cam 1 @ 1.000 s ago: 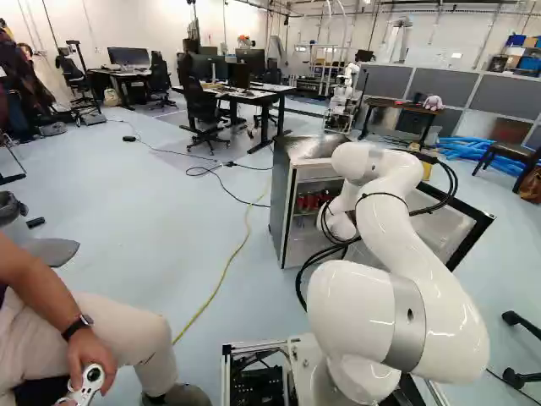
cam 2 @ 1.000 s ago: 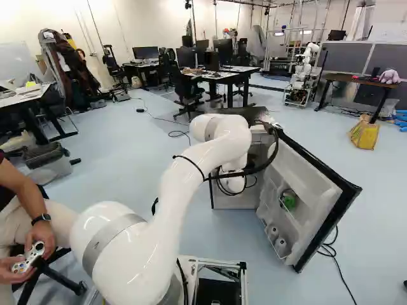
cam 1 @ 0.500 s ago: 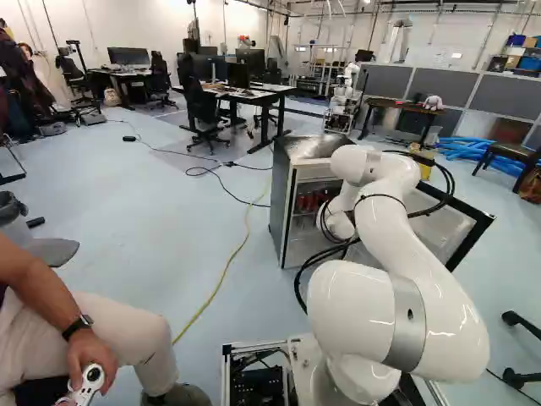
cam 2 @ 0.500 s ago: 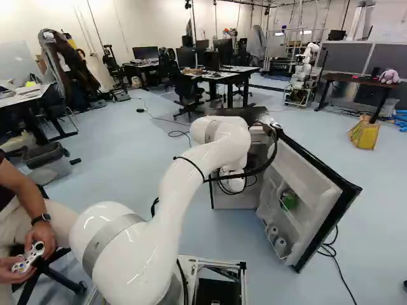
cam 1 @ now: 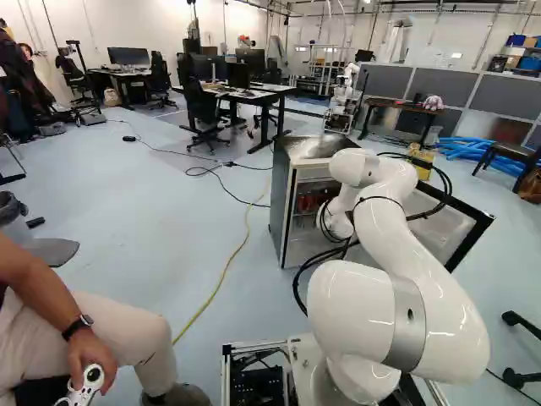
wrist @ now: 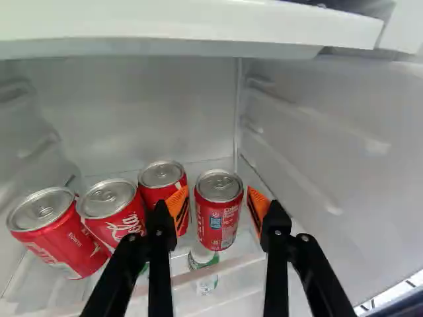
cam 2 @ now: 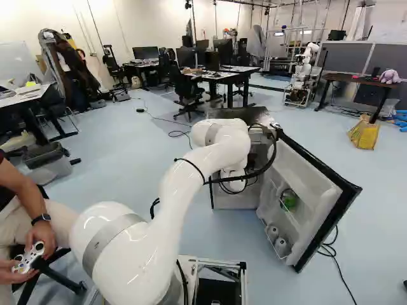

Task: Grab a drink from the fridge

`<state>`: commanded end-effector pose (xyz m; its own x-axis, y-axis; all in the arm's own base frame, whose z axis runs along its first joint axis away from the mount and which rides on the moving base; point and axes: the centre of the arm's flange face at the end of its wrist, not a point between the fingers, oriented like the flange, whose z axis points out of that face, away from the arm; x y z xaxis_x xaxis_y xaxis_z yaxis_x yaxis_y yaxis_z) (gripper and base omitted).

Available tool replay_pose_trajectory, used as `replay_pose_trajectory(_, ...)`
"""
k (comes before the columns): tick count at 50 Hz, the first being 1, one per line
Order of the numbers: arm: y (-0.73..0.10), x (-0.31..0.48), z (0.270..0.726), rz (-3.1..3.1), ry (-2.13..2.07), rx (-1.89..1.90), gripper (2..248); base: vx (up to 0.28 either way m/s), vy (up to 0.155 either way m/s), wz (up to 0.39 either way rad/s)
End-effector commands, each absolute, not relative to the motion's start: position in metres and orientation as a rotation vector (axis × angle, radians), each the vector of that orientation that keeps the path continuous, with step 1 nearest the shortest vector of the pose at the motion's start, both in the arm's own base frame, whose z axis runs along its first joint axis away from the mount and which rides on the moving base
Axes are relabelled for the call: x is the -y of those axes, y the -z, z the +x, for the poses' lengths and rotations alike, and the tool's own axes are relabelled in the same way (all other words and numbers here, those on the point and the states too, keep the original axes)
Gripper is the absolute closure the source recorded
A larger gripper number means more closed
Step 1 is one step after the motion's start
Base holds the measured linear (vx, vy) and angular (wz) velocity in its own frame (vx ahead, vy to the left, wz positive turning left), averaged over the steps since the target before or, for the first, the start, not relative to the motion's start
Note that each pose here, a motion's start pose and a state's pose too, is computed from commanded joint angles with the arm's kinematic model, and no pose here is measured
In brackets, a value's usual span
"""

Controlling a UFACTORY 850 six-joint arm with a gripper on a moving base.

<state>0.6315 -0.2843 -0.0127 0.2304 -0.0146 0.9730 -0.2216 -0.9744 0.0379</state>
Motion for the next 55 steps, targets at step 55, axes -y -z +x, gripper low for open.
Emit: replay_pose_trajectory(55, 0.005, 0.285, 0.639, 2.310, -1.855, 0.217, 159, 0.000, 0.000, 0.000)
